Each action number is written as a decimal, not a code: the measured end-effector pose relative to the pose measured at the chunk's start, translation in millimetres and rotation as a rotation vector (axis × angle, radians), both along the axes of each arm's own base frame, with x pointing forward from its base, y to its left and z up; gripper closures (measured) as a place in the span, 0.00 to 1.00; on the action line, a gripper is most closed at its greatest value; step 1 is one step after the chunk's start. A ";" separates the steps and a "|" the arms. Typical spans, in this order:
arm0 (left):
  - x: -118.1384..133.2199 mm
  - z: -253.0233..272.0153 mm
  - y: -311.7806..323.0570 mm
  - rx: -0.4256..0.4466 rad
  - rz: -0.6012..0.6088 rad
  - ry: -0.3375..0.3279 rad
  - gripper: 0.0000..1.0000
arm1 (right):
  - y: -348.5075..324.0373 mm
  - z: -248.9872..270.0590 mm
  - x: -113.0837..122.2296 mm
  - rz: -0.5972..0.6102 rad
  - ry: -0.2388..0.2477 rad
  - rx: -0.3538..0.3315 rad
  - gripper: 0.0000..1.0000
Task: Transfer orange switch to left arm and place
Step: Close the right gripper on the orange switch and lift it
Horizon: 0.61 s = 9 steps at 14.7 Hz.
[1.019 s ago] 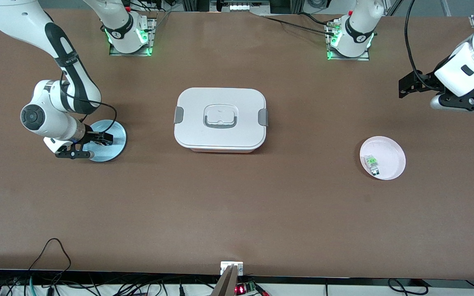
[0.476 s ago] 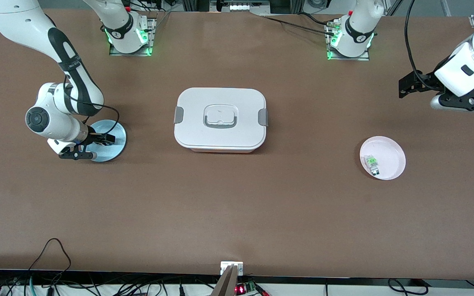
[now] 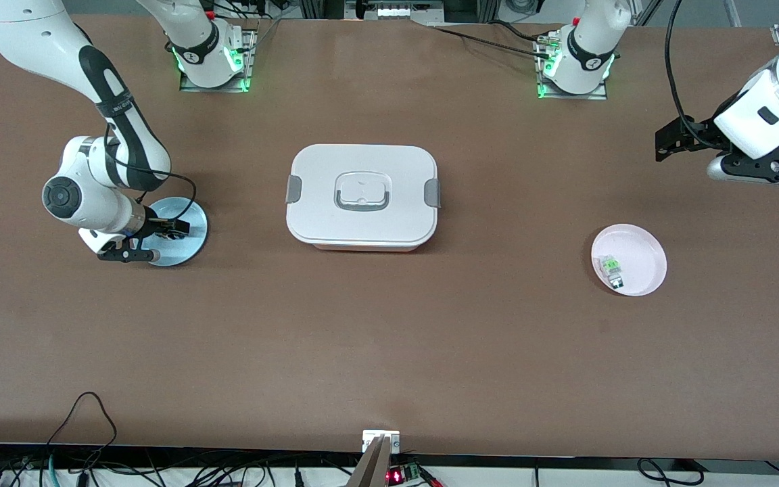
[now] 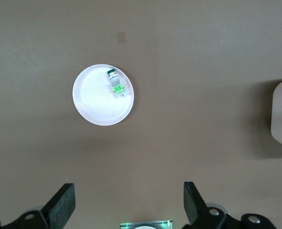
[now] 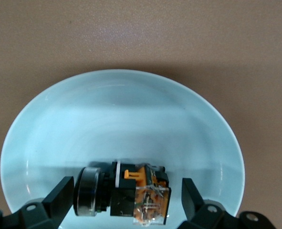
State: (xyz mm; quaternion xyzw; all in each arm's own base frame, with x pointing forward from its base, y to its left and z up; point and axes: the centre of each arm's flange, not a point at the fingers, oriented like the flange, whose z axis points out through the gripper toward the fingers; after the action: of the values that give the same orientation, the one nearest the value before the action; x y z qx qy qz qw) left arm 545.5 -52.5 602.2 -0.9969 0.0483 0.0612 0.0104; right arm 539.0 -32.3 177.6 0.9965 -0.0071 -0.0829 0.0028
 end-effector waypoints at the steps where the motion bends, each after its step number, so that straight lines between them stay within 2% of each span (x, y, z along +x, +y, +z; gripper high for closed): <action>1: 0.0 0.0 0.0 0.000 0.000 0.000 0.00 | 0.0 -0.1 -0.1 0.000 0.001 0.000 0.01; 4: 0.0 0.0 0.0 0.000 0.000 0.000 0.00 | 0.0 -0.1 -0.2 0.001 0.001 0.000 0.07; 5: 0.0 0.0 0.0 0.000 0.000 0.000 0.00 | 0.0 -0.1 -0.2 0.001 0.002 0.000 0.11; 6: 0.0 0.0 0.0 0.000 0.000 0.000 0.00 | 0.0 -0.1 -0.2 0.001 0.002 0.000 0.11; 7: 0.0 0.0 0.0 0.000 0.000 0.000 0.00 | 0.0 -0.2 -0.3 0.001 0.002 0.000 0.15; 8: 0.0 0.0 0.0 0.000 0.000 0.000 0.00 | 0.0 -0.2 -0.4 0.003 0.003 0.001 0.25; 9: 0.0 0.0 0.0 0.000 0.000 0.000 0.00 | 0.0 0.0 -0.5 0.008 0.004 0.002 0.27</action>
State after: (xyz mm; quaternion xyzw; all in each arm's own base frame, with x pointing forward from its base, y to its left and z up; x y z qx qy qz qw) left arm 545.5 -52.5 602.2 -0.9969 0.0483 0.0612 0.0104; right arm 538.5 -32.3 177.5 0.9964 -0.0029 -0.0851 0.0024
